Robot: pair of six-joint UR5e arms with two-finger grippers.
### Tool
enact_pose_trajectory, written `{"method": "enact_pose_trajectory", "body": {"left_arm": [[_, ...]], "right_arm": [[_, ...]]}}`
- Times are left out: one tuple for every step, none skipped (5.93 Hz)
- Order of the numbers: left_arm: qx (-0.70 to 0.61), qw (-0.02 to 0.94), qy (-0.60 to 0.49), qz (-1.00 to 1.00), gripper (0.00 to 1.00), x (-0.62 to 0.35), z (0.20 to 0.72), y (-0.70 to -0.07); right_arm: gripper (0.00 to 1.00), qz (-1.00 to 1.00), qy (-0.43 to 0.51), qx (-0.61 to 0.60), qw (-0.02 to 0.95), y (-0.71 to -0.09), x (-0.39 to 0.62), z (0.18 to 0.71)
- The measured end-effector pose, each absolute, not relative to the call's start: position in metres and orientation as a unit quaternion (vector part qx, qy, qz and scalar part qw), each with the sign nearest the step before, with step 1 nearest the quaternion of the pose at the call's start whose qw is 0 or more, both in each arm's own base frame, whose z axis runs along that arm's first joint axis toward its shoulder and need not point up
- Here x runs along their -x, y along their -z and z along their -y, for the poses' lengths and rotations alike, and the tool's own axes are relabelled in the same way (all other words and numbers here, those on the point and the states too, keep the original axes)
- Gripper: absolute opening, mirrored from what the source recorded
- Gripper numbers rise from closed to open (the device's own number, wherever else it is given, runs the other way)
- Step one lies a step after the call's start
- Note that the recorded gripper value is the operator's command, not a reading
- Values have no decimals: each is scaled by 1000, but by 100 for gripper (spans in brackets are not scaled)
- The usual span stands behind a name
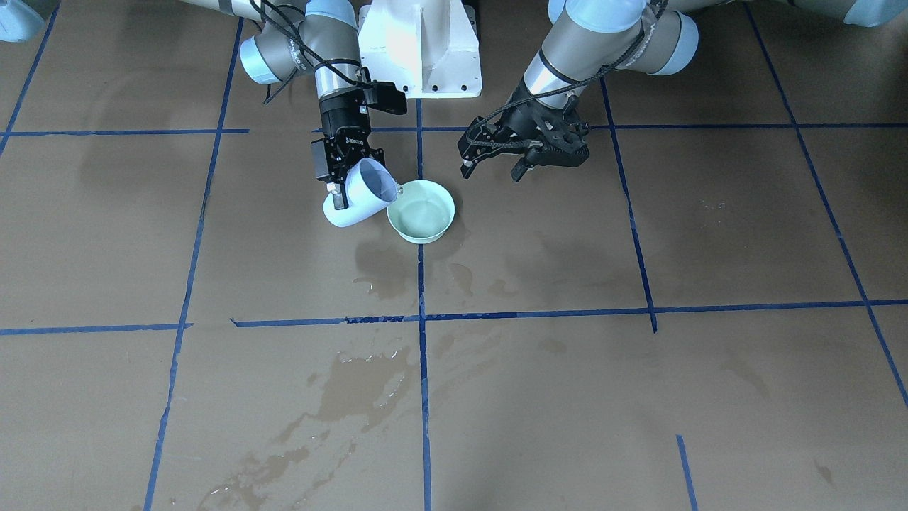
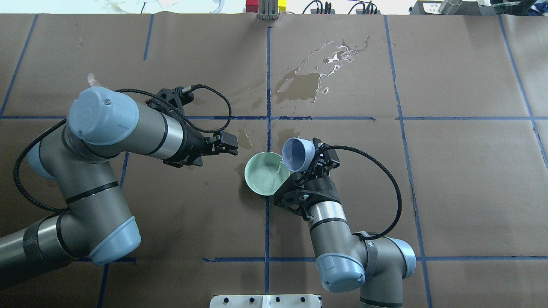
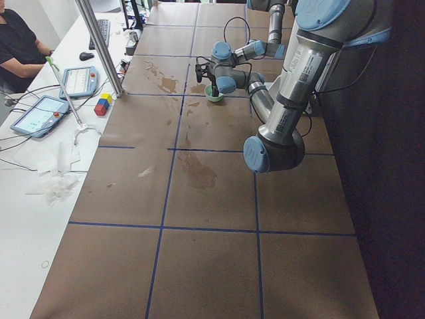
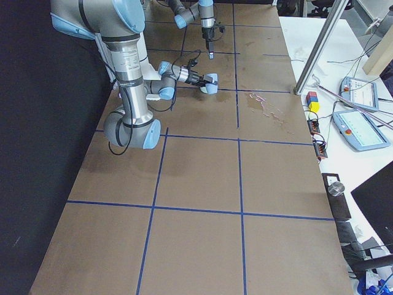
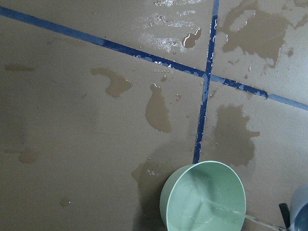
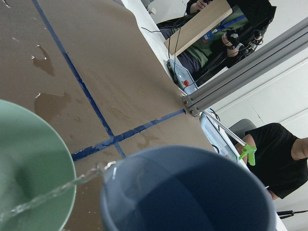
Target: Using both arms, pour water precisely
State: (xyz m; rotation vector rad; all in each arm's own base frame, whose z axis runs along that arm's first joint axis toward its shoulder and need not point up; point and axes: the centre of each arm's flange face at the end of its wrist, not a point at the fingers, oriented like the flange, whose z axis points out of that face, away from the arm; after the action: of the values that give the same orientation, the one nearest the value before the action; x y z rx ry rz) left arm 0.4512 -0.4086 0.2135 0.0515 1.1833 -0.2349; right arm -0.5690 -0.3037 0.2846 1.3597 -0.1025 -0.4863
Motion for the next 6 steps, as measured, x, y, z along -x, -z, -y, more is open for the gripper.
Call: {"method": "enact_pose_trajectory", "body": {"left_arm": [[-24, 823, 110, -556, 100, -451, 408, -213], [-24, 823, 110, -557, 100, -451, 408, -213], [-24, 823, 110, -557, 100, -451, 408, -213], [-24, 823, 110, -557, 100, -451, 408, -213], [-24, 823, 110, -557, 100, -451, 408, -213], [-23, 823, 110, -557, 100, -451, 408, -213]], "right_arm": [[1, 36, 235, -620, 748, -285, 570, 303], [1, 28, 243, -620, 746, -285, 571, 303], [1, 18, 252, -619, 743, -285, 572, 303], [2, 5, 261, -619, 741, -284, 572, 304], [2, -6, 267, -618, 740, -284, 572, 304], [3, -12, 270, -616, 740, -284, 573, 304]]}}
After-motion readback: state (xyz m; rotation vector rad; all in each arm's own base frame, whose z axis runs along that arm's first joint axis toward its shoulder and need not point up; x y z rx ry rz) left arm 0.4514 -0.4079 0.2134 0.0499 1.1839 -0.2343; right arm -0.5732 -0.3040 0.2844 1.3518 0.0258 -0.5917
